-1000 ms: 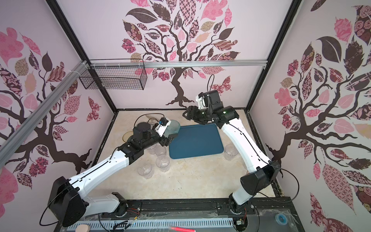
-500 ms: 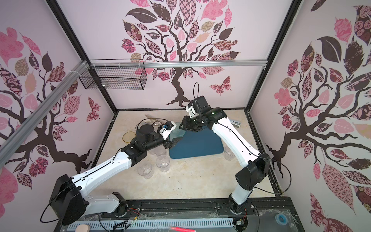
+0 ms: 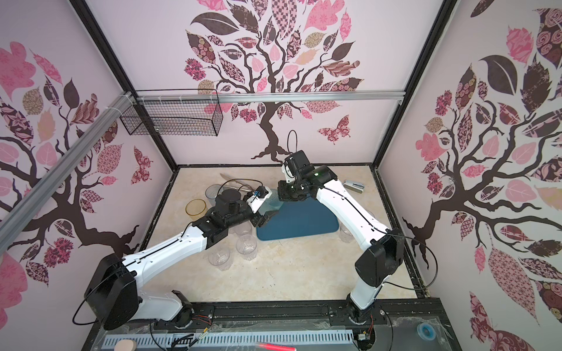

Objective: Place the glasses into the tray
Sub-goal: Pick up the glass from the bottom-left of the table.

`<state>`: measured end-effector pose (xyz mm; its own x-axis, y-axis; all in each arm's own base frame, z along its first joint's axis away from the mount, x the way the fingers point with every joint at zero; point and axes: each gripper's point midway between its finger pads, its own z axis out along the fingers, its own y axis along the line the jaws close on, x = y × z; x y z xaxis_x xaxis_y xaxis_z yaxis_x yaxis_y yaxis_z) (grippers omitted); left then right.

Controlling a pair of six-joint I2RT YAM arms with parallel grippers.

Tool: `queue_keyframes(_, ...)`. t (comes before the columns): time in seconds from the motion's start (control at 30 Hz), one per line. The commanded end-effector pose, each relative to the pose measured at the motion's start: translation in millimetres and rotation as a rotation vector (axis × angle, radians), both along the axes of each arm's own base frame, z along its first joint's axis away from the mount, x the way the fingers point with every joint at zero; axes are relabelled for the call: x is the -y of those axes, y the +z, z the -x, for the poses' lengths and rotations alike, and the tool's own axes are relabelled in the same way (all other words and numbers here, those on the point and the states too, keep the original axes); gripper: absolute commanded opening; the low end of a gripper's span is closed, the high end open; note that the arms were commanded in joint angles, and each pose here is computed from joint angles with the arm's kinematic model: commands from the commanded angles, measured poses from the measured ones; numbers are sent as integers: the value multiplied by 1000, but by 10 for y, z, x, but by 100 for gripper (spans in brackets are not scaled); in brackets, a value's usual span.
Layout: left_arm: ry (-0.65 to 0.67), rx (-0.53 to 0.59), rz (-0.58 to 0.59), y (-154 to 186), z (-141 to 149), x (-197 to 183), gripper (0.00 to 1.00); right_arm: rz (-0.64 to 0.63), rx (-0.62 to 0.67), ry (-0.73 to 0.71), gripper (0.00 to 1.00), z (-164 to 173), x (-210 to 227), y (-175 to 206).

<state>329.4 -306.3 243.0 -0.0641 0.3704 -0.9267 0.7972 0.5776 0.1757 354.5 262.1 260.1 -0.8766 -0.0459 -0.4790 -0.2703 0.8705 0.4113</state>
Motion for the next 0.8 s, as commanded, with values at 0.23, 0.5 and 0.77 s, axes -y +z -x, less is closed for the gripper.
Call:
queue_keyframes(0.23,109,9,31,59,-72,-152,76,54,8,-62,0,-101,71,-164)
queue_keyframes(0.5,158,13,59,87,-5,-303,92,84,6,-78,0,-178,84,-265)
queue_keyframes(0.77,284,15,57,264,-25,-689,92,275,-17,-130,0,-260,334,-603)
